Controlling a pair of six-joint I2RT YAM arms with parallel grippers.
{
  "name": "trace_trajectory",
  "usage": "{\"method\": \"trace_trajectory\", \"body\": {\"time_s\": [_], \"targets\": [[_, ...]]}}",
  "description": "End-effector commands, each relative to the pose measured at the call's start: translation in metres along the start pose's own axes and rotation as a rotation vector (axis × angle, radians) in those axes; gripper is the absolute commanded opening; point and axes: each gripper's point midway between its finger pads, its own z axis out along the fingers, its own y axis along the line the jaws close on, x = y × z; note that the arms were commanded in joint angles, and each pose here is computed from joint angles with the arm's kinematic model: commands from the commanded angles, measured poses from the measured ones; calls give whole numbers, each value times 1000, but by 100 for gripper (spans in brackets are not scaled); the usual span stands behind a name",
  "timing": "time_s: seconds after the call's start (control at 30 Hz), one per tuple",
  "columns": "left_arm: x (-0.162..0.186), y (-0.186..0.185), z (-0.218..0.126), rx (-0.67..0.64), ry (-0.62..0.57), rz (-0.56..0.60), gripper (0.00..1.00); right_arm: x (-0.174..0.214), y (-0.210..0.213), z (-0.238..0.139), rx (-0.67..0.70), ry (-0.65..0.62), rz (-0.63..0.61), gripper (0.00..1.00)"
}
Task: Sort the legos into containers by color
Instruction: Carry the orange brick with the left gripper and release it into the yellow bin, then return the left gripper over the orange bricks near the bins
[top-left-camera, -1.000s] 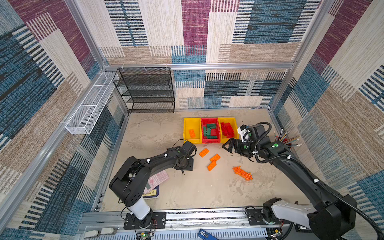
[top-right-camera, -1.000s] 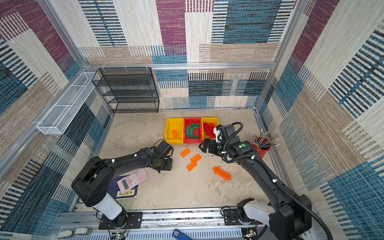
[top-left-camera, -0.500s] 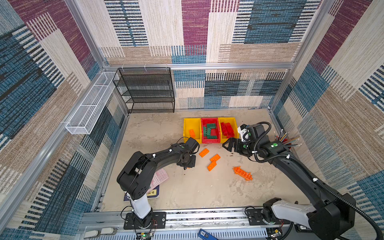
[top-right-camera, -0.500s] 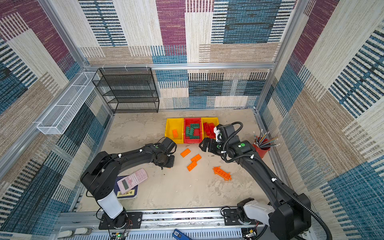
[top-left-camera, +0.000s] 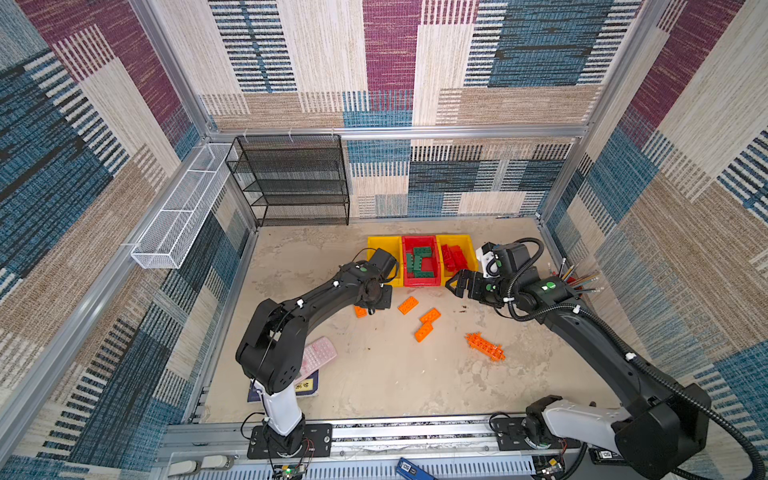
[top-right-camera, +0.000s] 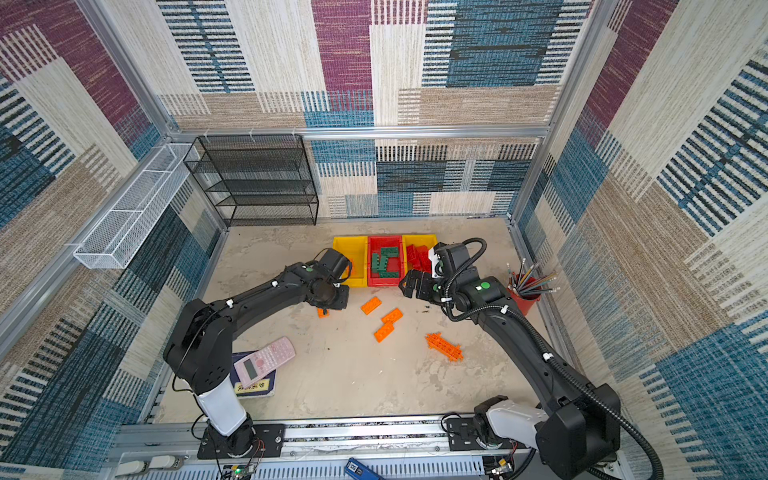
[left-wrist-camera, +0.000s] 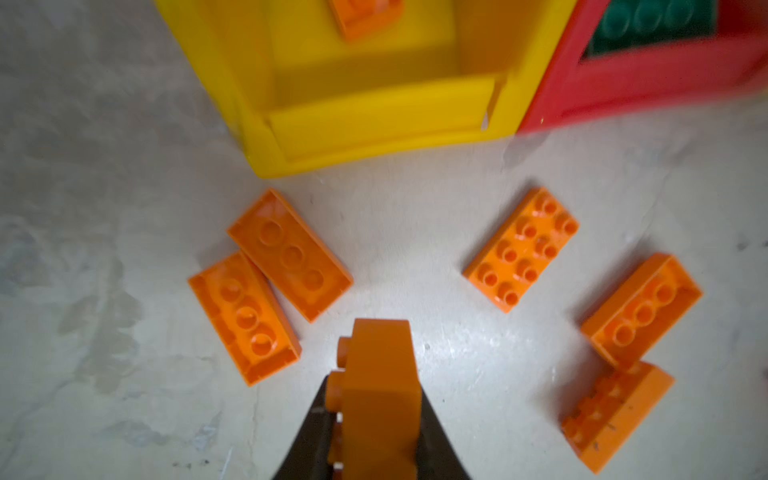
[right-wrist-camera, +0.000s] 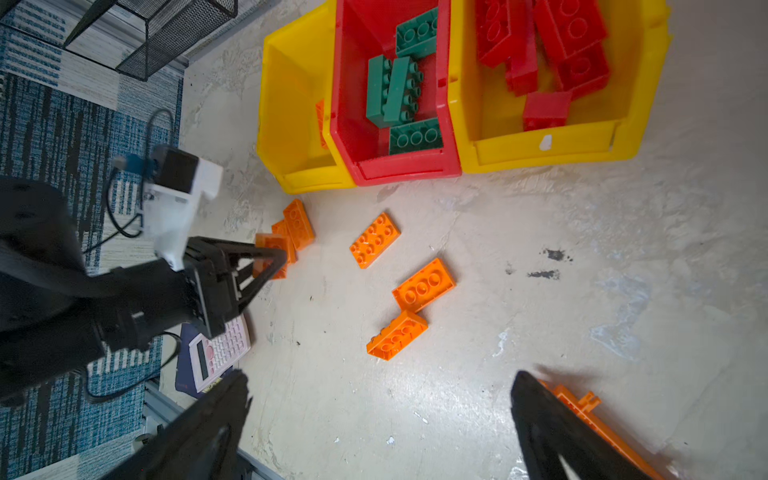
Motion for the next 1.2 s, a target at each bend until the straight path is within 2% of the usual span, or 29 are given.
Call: {"method": "trace_trajectory", "body": {"time_s": [0.0, 0.23, 0.43, 0.5, 0.57, 0.67, 0.7, 0.77, 1.0, 1.17], "targets": [[-29, 14, -10, -40, -40, -5, 20, -9, 1, -1, 9, -32, -22, 100], [-92, 20, 7, -40, -87, -26, 21, -12, 2, 4, 9, -32, -15, 100], [-124, 10, 33, 1, -84, -43, 21, -12, 0, 7, 17, -28, -6, 100], [-131, 6, 41, 16, -83, -44, 24, -12, -1, 6, 23, -25, -6, 100], [-136, 4, 48, 24, -78, -45, 32, -12, -1, 6, 28, -24, -3, 100], [-142, -1, 53, 47, -67, -49, 48, -13, 0, 5, 30, -21, -7, 100], [-144, -3, 52, 52, -69, -52, 56, -13, 0, 4, 31, -20, -10, 100], [-148, -4, 48, 62, -82, -57, 65, -13, 0, 4, 31, -16, -17, 100], [-141, 7, 5, 41, -138, -77, 66, -15, 2, 6, 39, -1, -46, 100], [-103, 30, -21, -12, -139, -116, 61, -17, 6, 7, 17, 3, -52, 100]]}}
